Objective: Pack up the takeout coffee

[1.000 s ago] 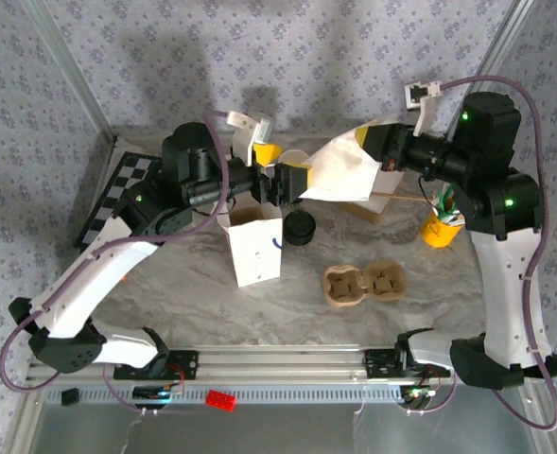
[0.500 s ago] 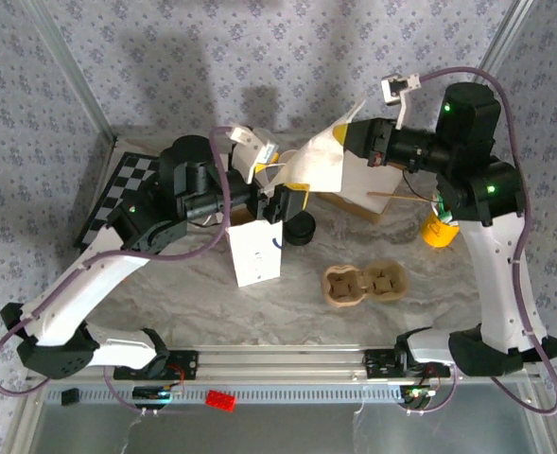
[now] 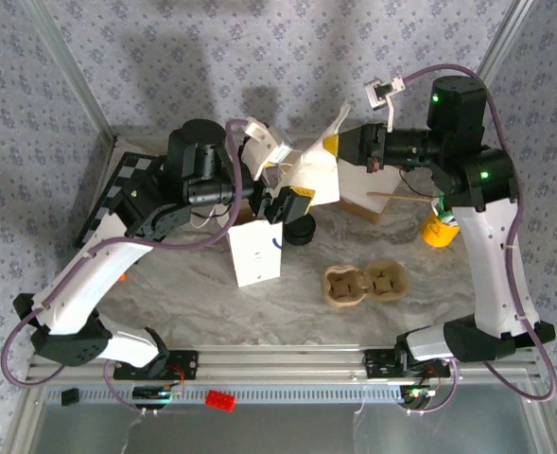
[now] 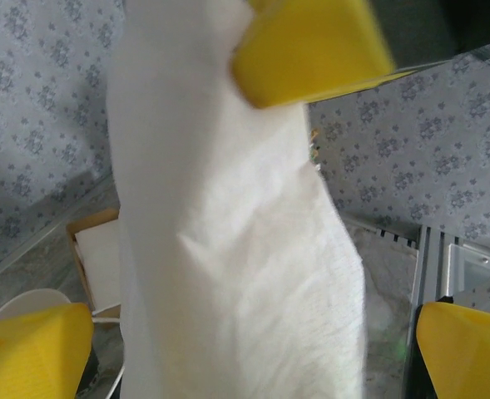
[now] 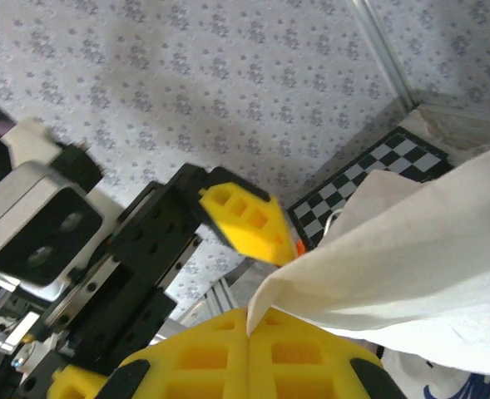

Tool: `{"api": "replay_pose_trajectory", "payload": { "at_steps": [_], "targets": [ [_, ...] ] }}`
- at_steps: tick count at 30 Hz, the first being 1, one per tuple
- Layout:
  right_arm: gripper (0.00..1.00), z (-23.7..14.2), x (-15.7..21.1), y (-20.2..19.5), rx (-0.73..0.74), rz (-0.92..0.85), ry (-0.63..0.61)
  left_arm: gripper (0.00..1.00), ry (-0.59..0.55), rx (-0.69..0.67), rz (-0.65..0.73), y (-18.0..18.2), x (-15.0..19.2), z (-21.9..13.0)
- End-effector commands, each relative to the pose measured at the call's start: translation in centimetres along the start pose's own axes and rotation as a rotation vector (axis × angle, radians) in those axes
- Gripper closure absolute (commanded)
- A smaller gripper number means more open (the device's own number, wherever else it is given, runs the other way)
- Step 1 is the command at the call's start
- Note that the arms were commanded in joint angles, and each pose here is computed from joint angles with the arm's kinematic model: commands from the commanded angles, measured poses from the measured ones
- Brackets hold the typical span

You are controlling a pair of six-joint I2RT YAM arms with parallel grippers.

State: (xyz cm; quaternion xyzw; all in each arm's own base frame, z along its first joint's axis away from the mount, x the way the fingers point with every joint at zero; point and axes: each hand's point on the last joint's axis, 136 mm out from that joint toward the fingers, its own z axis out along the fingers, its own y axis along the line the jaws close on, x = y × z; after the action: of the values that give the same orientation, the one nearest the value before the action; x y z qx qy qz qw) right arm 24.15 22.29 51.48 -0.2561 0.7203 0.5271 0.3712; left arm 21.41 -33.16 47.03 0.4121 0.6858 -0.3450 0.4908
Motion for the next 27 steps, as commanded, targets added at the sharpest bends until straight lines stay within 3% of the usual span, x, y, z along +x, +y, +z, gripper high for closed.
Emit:
{"api": "replay_pose_trajectory", "payload": {
  "at_steps": [1,10,13,21,24,25,27],
  "targets": [
    [1.0,-0.3,0.8,2.3,-0.096,-0.037,0.044,0.03,0.004,0.013,0.012,0.1,-0.1,-1.1],
    [1.0,1.0,2.3,4.0,-0.182,-0.034,0.13,0.28,-0.062,0.072,0.02,-0.1,-1.8,0.0],
    [1.0,1.3,2.3,4.4,-0.199,-0.041,0.136,0.46,-0.089,0.121,0.034,-0.8,-2.1,0.6],
    [1.0,0.9,2.0,4.8,-0.201,-0.061,0.126,0.93,-0.07,0.075,0.049,0.1,-1.8,0.4],
    [0.99,0.8,1.6,5.3,-0.203,-0.072,0.11,1.0,-0.075,0.036,0.044,0.5,-1.9,-0.3],
    [0.87,0.6,1.3,5.5,-0.199,-0.081,0.097,1.0,-0.082,0.009,0.031,0.9,-2.2,-0.6],
    [0.78,0.3,0.7,5.8,-0.171,-0.094,0.065,1.0,-0.101,-0.059,-0.008,1.8,-2.9,-1.6]
  ]
}}
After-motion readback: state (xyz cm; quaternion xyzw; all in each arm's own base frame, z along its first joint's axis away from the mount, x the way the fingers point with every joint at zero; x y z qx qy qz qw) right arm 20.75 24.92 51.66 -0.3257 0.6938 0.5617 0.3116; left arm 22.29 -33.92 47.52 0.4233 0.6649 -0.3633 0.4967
